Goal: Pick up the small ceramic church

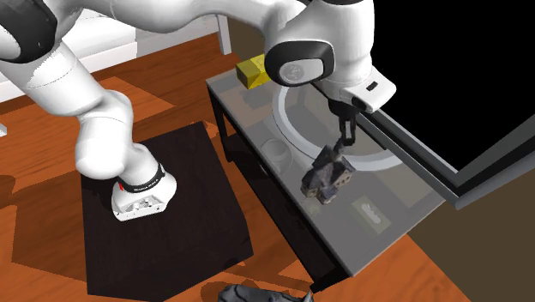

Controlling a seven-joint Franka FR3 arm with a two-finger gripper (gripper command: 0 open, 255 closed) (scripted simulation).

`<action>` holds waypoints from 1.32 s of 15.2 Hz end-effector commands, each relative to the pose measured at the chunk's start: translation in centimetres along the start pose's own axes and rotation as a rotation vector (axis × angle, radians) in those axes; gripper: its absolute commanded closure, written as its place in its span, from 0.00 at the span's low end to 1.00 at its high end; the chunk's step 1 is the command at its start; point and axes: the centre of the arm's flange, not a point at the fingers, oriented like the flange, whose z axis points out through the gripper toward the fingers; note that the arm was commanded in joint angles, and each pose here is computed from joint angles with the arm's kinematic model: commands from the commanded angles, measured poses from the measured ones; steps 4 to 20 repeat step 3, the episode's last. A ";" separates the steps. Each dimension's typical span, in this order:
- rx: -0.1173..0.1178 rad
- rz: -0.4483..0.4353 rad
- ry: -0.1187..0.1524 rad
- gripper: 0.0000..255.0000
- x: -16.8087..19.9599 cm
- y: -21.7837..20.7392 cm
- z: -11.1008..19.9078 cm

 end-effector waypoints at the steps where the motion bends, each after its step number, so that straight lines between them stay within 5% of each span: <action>1: 0.000 0.000 0.001 1.00 0.4 0.0 -1.1; 20: 0.000 0.000 0.001 1.00 0.4 0.0 -1.2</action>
